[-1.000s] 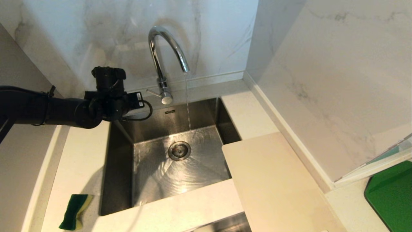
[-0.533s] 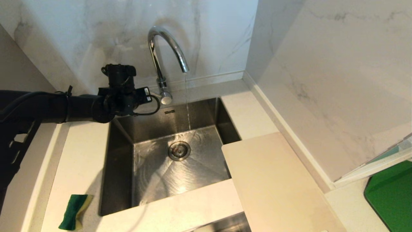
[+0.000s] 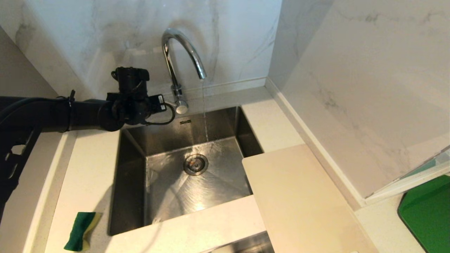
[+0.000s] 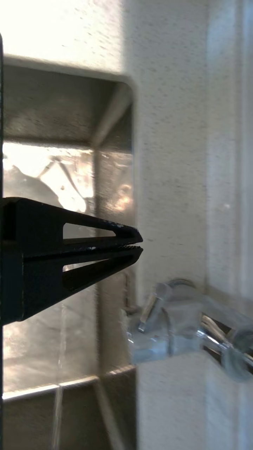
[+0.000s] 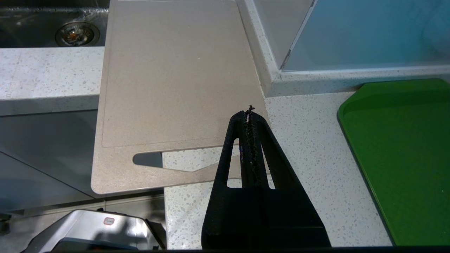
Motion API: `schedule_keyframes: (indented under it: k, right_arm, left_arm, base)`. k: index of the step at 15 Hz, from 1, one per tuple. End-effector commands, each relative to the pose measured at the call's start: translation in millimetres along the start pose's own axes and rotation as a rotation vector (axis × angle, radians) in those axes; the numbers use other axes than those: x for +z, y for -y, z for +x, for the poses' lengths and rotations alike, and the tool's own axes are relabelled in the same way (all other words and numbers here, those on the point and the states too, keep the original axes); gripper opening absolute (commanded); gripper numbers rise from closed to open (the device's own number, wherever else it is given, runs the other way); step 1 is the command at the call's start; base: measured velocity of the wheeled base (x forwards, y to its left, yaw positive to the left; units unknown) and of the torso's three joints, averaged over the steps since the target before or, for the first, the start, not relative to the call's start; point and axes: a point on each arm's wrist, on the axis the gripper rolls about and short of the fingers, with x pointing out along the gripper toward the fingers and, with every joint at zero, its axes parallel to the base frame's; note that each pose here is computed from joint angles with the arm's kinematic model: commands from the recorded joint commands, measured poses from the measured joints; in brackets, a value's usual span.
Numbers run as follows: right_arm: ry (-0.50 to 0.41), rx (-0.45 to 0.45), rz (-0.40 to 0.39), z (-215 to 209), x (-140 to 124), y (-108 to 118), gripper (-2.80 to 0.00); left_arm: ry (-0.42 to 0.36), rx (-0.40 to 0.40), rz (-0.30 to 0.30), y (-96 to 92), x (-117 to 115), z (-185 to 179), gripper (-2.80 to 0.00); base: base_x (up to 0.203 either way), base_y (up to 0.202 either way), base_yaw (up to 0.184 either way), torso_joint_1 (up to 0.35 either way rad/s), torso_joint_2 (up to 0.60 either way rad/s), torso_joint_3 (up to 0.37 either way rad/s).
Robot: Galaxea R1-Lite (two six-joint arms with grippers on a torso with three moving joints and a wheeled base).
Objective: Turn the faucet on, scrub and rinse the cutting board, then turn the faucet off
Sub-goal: Turn off the tap
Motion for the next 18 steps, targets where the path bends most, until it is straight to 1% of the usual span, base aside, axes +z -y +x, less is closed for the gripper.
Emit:
schedule_keyframes:
  k: [1,2,6,9,15,18]
  right_arm:
    - [-0.002,0.001,-0.001,0.1,-0.4,-0.1,-2.80]
    - [-0.002,0.002,-0.001,0.1,-0.4,-0.1,-2.80]
    - [-0.002,0.002,-0.001,0.1,-0.4,-0.1,-2.80]
    - [-0.002,0.002,-0.004,0.1,-0.4,-0.1,-2.80]
    - [-0.001,0.001,-0.006,0.1,-0.4,-0.1,-2.80]
    - [-0.002,0.002,-0.006,0.1,-0.4,-0.1,-2.80]
  left_arm:
    - [-0.018,-0.005,0.004,-0.8,4.7,-9.0,-2.80]
    - [-0.036,-0.025,0.007,-0.2,3.9,-12.2,-2.80]
    - [-0.044,-0.057,0.010,10.5,0.0,-16.1,-2.80]
    - [-0.045,-0.064,0.011,15.2,-5.0,-11.9,-2.80]
    - [-0.020,-0.065,-0.008,18.2,-1.7,-5.7,-2.80]
    - [-0.030,-0.056,-0.003,17.1,-8.4,0.6,-2.80]
  base:
    - [0.000,0.000,0.000,0.000,0.00,0.000]
    - [0.000,0.000,0.000,0.000,0.00,0.000]
    - [0.000,0.000,0.000,0.000,0.00,0.000]
    - [0.000,0.000,0.000,0.000,0.00,0.000]
    - [0.000,0.000,0.000,0.000,0.00,0.000]
    - [0.000,0.000,0.000,0.000,0.00,0.000]
